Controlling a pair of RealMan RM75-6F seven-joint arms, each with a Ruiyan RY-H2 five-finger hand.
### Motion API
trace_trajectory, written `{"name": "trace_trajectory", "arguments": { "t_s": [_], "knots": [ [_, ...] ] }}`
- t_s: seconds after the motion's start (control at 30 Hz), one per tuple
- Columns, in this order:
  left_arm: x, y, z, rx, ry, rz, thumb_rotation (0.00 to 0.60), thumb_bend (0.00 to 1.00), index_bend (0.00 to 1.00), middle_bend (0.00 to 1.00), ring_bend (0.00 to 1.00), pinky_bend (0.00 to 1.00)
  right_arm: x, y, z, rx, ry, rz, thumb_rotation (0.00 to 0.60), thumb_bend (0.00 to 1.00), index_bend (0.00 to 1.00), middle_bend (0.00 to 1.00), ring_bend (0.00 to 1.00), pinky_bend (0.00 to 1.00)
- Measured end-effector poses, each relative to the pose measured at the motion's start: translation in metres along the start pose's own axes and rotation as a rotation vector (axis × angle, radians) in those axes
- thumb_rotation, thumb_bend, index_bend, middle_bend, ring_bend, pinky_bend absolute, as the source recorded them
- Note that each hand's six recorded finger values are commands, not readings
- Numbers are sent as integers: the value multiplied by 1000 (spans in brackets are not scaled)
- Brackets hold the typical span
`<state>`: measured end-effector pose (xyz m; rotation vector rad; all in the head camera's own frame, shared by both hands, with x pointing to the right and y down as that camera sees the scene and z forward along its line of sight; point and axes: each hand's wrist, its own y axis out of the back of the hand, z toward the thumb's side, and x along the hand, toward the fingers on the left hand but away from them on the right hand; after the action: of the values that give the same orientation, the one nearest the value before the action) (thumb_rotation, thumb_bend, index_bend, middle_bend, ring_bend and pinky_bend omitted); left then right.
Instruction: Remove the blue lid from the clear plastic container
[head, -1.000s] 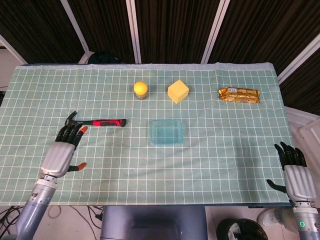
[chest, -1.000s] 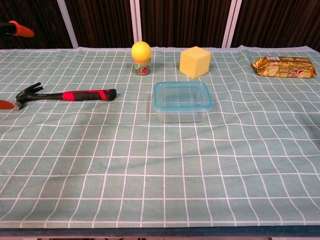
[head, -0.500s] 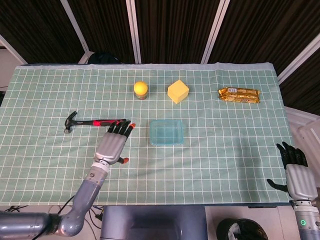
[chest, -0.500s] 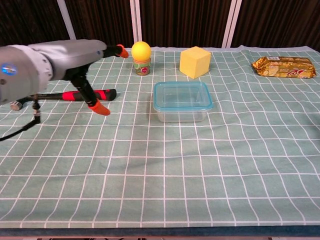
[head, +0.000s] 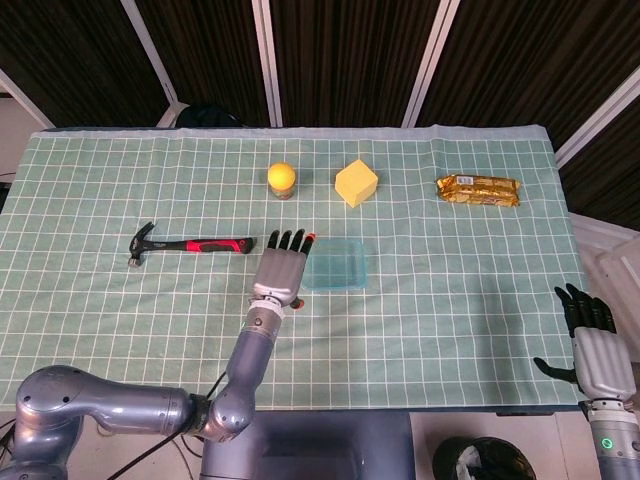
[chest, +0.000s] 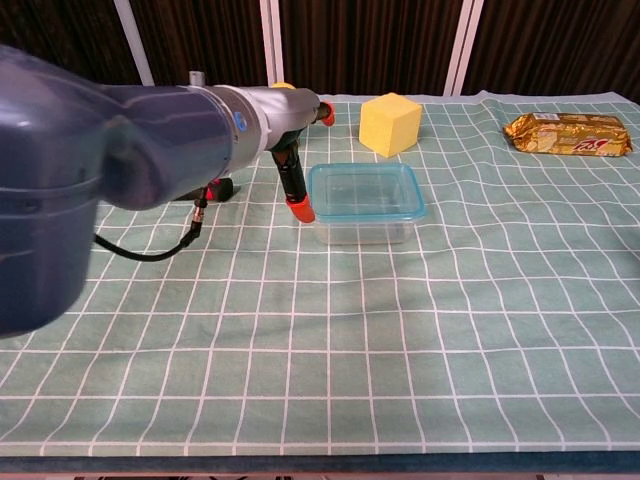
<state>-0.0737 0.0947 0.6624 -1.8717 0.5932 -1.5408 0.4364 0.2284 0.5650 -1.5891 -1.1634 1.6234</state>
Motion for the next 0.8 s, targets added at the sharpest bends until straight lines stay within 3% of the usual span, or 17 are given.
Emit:
{"name": "trace_trajectory", "arguments": {
  "t_s": [0.3,0.8],
  "knots": [
    [26,-10,30,-26,36,-51,600,0,0,0,0,3,0,0,-1,-12,-8,5,600,196,0,0,0,0],
    [58,-28,57,-84,61,-100,600,0,0,0,0,4,0,0,-2,-13,-18,13,600,196,0,0,0,0]
  ]
}}
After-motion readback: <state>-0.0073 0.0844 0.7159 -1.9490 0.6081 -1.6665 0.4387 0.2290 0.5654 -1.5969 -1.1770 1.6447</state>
